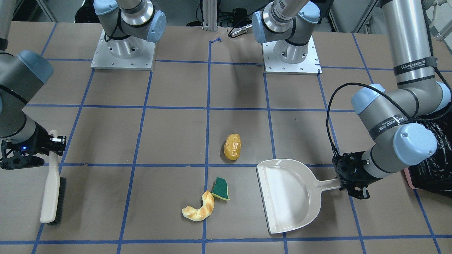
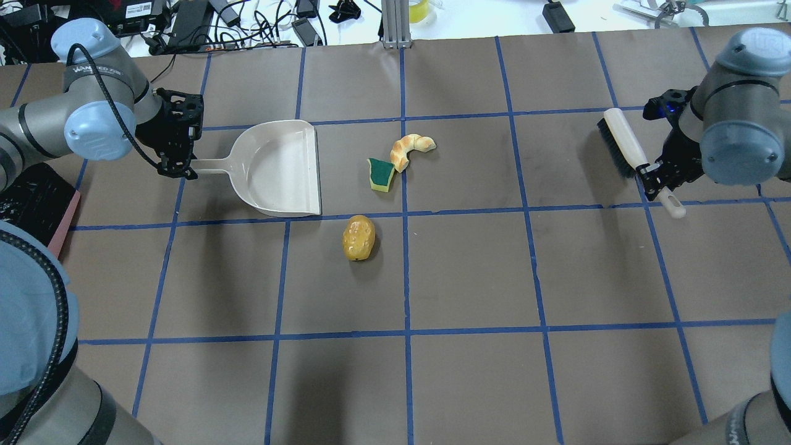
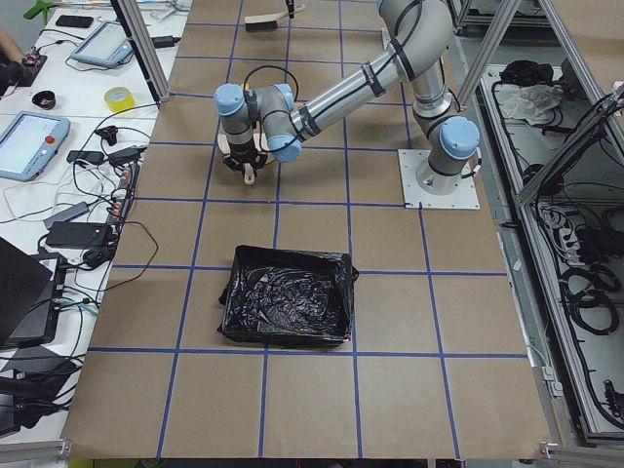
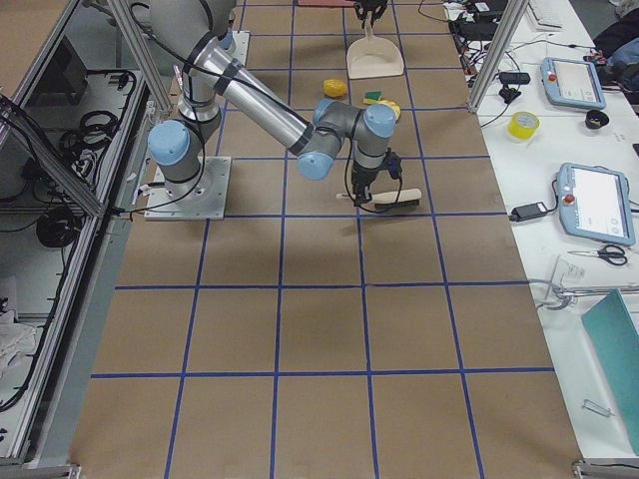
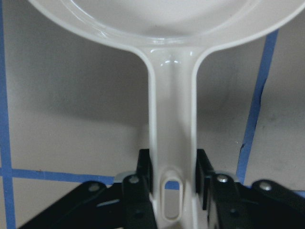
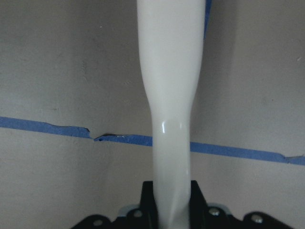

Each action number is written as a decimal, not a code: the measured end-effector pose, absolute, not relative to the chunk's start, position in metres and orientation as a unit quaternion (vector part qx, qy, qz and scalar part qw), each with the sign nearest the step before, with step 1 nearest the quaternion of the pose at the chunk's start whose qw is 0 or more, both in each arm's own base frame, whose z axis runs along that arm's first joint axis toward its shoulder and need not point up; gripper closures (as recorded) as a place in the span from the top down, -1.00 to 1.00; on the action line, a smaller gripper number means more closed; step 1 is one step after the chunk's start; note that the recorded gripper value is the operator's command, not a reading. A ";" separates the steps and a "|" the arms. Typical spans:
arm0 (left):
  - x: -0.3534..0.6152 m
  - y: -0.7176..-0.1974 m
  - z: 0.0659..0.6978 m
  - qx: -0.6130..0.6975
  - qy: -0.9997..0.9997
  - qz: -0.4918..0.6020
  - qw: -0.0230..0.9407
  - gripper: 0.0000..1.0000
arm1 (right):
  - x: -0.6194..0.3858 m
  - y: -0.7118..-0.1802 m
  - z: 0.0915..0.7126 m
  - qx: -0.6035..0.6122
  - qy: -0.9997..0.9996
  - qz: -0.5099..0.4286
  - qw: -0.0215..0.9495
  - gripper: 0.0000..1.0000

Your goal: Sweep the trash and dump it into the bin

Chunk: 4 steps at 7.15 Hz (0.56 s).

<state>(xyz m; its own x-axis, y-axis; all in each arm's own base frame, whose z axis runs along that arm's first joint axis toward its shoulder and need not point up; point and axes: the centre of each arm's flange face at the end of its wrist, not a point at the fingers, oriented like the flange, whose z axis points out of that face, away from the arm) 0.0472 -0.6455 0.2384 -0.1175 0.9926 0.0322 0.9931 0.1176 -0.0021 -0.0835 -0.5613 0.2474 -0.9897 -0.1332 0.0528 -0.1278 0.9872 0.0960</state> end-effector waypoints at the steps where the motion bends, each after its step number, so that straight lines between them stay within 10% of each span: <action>1: 0.047 -0.645 0.238 -0.665 -0.747 -0.010 0.013 -0.90 | -0.068 -0.567 0.264 0.045 -0.997 -0.052 0.028 -1.00; 4: 0.039 -0.644 0.244 -0.670 -0.742 -0.014 0.005 -0.91 | 0.040 -0.576 0.284 0.015 -0.997 -0.067 0.029 -1.00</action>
<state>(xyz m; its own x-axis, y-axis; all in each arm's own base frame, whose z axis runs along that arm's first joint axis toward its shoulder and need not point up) 0.0387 -0.6437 0.2439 -0.1029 0.9943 0.0266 0.9946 0.1025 0.0141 0.0403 -0.5760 0.2838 -0.9979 -0.0331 0.0555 -0.0253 0.9905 0.1349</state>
